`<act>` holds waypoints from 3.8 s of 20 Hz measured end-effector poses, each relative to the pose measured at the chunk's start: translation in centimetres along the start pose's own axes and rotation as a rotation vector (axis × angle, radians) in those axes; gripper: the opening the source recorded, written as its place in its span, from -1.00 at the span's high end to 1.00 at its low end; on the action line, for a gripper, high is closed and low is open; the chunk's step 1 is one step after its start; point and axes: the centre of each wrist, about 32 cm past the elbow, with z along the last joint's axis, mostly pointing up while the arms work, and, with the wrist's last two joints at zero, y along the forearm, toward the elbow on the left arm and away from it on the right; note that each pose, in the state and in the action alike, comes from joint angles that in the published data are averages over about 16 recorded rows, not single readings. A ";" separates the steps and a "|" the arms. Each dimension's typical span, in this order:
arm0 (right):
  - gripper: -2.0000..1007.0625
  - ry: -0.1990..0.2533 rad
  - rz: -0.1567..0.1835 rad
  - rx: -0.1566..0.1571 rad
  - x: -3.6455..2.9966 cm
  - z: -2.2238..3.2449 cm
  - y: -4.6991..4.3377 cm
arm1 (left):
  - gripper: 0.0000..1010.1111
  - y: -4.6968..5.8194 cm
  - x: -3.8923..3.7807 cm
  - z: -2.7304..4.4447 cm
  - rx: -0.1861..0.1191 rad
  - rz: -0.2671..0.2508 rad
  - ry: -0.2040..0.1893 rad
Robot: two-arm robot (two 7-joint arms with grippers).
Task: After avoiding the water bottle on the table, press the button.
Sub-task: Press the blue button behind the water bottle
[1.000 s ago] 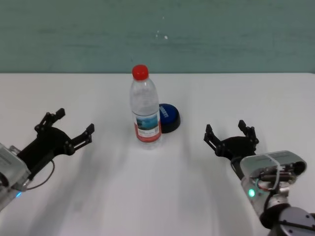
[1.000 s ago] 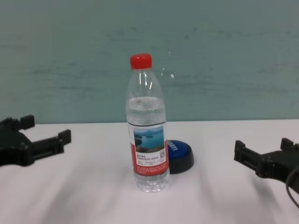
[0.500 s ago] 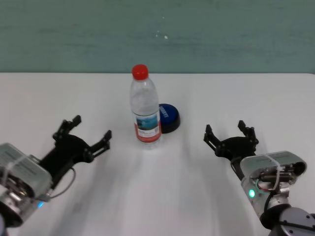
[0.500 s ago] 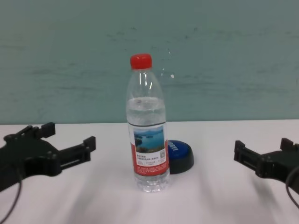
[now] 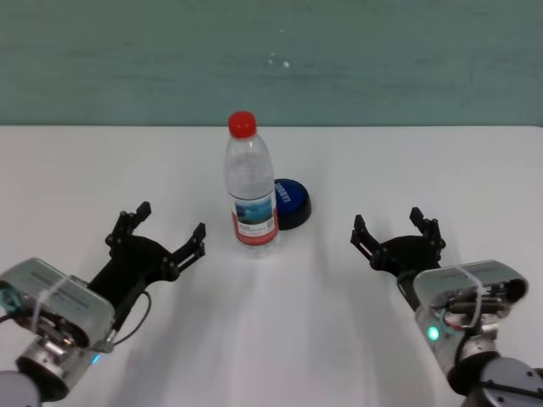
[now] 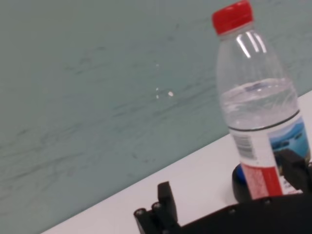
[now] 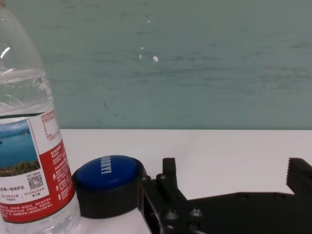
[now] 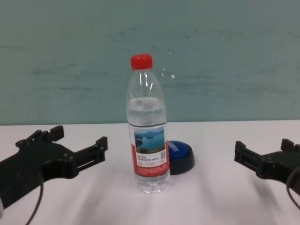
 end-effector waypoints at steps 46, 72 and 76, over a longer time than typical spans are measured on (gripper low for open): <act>-0.99 0.000 0.000 0.000 0.00 0.00 0.00 | -0.98 2.0 -3.81 -1.25 -0.014 -0.009 0.040; -0.99 -0.009 0.068 0.001 1.28 0.86 -0.19 | -0.98 2.0 -3.81 -1.25 -0.014 -0.011 0.039; -0.99 0.009 0.121 0.003 2.28 1.45 -0.34 | -0.98 2.0 -3.81 -1.25 -0.014 -0.011 0.039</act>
